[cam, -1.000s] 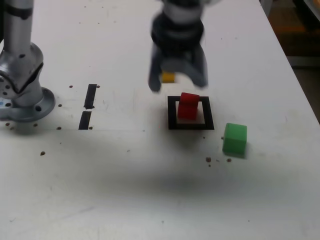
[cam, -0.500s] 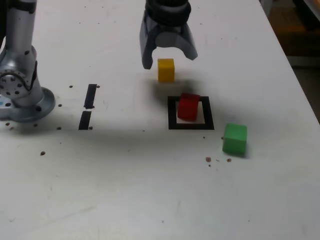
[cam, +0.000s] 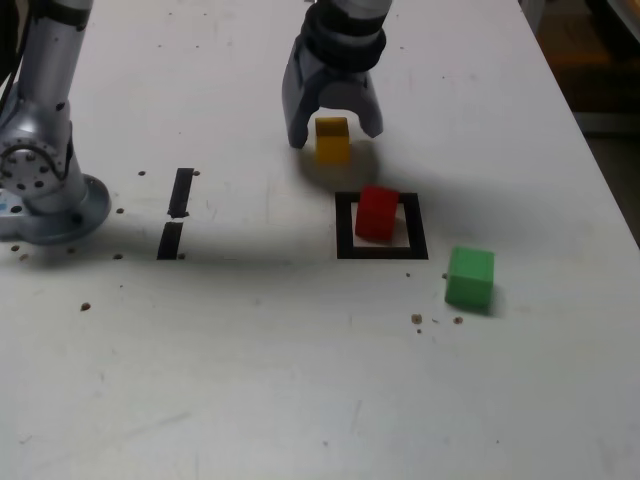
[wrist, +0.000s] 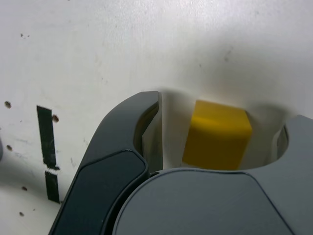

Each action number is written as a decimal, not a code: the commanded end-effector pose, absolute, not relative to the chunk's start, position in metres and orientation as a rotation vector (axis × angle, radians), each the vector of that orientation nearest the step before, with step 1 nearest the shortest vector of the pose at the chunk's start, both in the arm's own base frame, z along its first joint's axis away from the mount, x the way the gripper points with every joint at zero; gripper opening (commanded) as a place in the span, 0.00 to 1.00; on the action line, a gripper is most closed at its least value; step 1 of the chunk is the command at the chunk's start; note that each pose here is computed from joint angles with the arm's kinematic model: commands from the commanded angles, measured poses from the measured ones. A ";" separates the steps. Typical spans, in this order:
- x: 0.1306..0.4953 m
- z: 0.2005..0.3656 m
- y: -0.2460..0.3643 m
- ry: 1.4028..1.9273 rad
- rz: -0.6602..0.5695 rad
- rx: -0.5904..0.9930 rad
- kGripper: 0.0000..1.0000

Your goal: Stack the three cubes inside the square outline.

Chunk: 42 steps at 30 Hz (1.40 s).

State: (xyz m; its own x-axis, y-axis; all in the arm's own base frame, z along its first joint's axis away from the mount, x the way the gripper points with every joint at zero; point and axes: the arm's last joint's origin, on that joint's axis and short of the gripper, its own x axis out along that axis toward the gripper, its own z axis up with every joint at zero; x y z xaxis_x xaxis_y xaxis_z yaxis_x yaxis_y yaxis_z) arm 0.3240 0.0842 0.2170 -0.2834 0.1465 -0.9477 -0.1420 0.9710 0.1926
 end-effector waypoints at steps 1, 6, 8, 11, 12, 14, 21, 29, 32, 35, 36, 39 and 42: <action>0.323 0.211 0.088 1.839 0.282 -0.007 0.79; 0.325 0.207 0.091 1.824 0.284 -0.009 0.61; 0.327 0.208 0.092 1.816 0.285 -0.008 0.54; 0.327 0.209 0.092 1.807 0.286 -0.008 0.47; 0.327 0.210 0.091 1.804 0.286 -0.008 0.45; 0.327 0.213 0.091 1.796 0.286 -0.006 0.41; 0.325 0.234 0.077 1.747 0.259 0.013 0.30; 0.340 0.285 0.012 1.710 0.163 0.132 0.30; 0.346 0.292 -0.011 1.697 0.129 0.165 0.30; 0.349 0.289 -0.026 1.702 0.105 0.179 0.30; 0.350 0.286 -0.029 1.709 0.101 0.181 0.30; 0.353 0.276 -0.033 1.733 0.097 0.186 0.30; 0.356 0.270 -0.035 1.743 0.099 0.189 0.30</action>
